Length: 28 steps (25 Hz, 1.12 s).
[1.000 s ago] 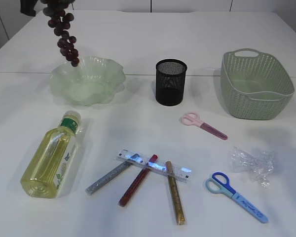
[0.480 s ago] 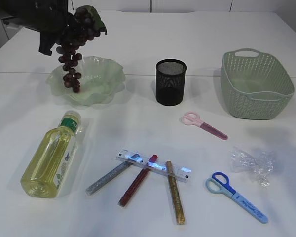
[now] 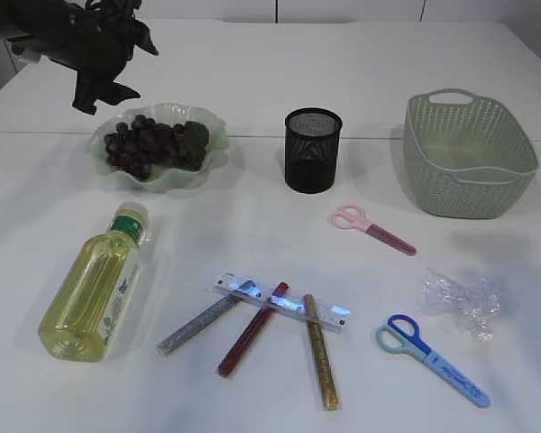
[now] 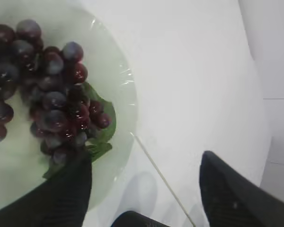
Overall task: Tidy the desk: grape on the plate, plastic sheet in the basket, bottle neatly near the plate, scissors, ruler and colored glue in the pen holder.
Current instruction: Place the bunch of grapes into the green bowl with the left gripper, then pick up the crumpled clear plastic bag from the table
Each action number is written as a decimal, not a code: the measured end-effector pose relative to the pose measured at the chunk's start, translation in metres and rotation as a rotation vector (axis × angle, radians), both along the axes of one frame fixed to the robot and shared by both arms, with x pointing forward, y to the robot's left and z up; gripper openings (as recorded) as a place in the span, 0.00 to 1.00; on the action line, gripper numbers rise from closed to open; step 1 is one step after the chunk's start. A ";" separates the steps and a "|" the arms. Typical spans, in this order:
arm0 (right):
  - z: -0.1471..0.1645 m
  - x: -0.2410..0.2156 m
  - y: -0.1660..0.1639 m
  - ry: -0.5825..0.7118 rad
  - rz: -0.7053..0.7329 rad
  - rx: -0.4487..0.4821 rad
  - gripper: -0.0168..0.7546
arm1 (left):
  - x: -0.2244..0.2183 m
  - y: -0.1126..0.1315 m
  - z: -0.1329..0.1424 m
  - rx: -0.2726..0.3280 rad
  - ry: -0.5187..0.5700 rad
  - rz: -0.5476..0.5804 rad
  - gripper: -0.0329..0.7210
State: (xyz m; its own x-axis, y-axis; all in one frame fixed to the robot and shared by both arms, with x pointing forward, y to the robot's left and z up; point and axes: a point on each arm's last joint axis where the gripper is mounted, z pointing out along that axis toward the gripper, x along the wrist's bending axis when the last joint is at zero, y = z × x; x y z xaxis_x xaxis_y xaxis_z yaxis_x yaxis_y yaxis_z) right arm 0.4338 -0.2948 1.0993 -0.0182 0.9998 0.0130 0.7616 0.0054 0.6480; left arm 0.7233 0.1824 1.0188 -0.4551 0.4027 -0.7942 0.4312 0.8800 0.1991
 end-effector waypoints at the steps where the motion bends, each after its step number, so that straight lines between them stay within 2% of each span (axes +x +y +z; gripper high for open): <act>1: 0.000 0.000 0.000 -0.002 0.000 0.000 0.75 | 0.000 0.000 0.000 0.001 0.003 -0.001 0.73; 4: 0.001 0.001 0.000 -0.010 0.000 0.000 0.75 | -0.001 0.000 -0.001 0.016 0.009 -0.013 0.74; 6: 0.001 0.001 0.000 -0.016 0.000 0.000 0.75 | -0.002 0.000 0.001 0.056 0.005 -0.046 0.74; 9: 0.001 0.001 0.000 -0.018 0.000 0.001 0.75 | -0.009 0.000 0.010 0.160 0.007 -0.138 0.72; 13: 0.001 0.002 0.001 -0.016 -0.002 0.021 0.75 | -0.024 0.002 0.025 0.326 0.027 -0.307 0.66; 18: 0.001 0.002 0.004 -0.016 -0.004 0.059 0.75 | -0.044 0.004 0.040 0.520 0.051 -0.541 0.65; 24: -0.003 -0.003 0.006 0.055 -0.001 0.079 0.75 | -0.072 0.008 0.060 0.656 0.102 -0.782 0.64; 28: -0.004 -0.007 0.006 0.097 0.002 0.088 0.75 | -0.091 0.014 0.088 0.730 0.076 -0.831 0.59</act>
